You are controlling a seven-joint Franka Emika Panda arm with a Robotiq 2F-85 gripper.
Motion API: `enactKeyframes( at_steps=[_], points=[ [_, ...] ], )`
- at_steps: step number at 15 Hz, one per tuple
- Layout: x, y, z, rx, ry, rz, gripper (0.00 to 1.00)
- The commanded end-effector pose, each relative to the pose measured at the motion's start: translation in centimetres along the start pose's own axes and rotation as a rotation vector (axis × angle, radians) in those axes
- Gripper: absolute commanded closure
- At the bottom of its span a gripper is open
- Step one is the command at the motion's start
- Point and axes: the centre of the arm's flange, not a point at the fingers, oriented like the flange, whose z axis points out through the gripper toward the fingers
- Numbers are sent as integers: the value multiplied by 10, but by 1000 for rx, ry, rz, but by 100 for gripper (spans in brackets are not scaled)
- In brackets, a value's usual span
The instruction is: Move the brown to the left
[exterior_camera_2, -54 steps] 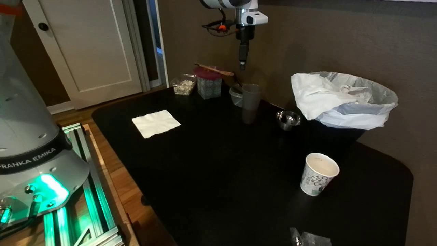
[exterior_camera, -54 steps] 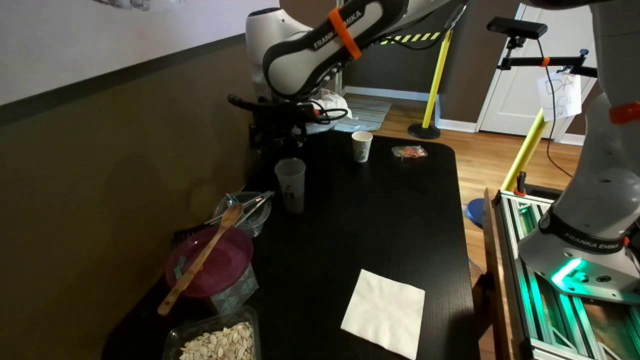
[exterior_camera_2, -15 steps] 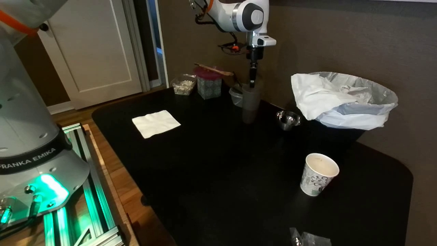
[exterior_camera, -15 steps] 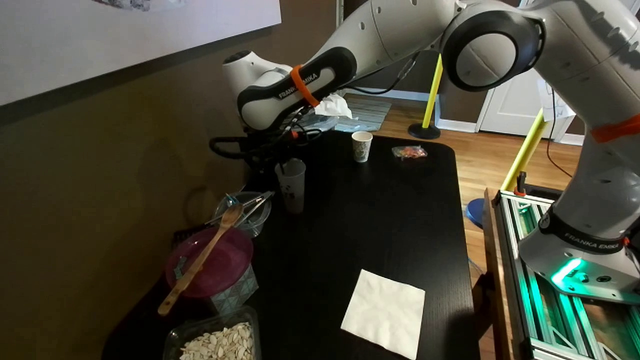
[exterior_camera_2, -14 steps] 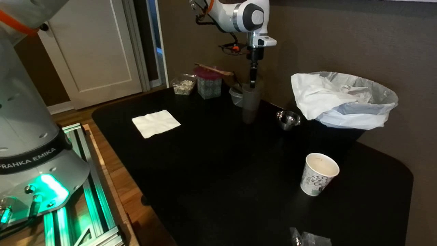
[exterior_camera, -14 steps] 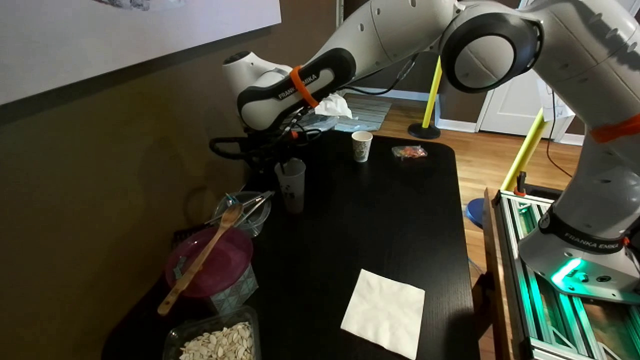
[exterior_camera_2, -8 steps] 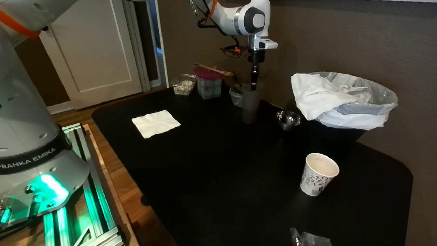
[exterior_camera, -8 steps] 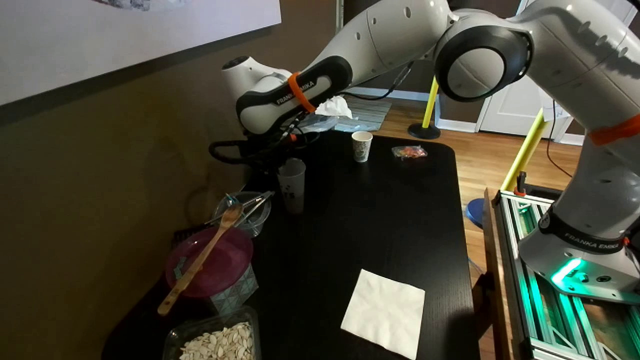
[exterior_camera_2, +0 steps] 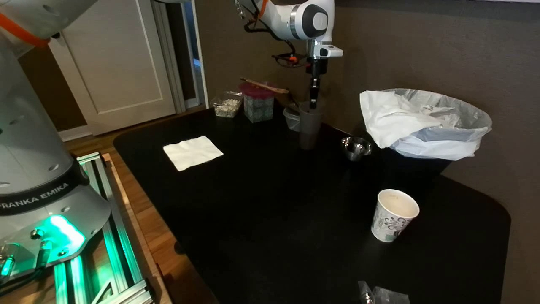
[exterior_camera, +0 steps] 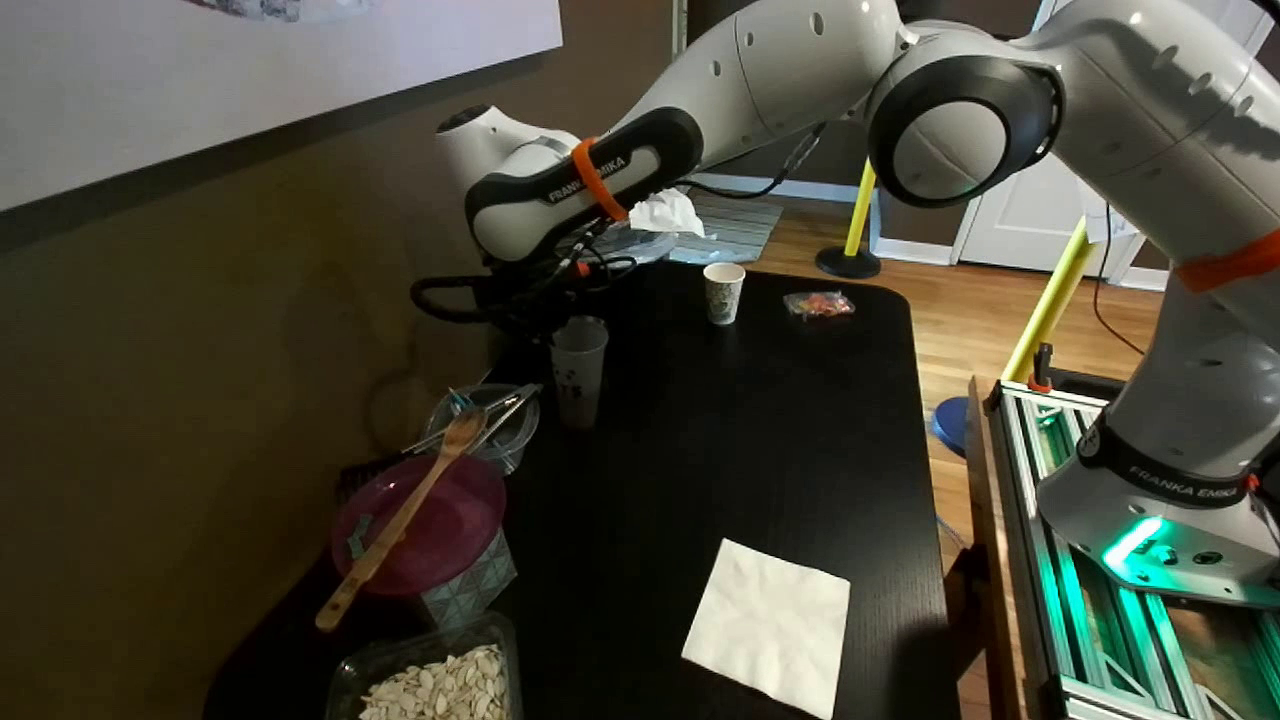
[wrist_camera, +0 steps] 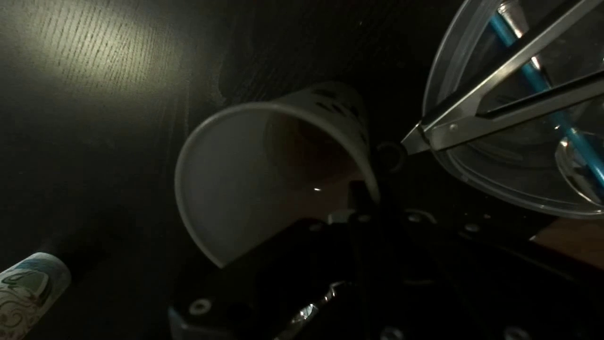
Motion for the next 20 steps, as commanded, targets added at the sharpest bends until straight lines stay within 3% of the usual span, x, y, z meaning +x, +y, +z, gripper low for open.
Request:
enactKeyframes(
  at_steps=[1,6,11,15,20],
  points=[
    [-4,1,-11,-36,4,41,98],
    [-16,13,-15,-76,-18,112,98],
    [-31,34,-27,-56,1,167,98],
    [-55,51,-39,-42,69,139,98],
    [-86,61,-52,19,217,94,98]
  ],
)
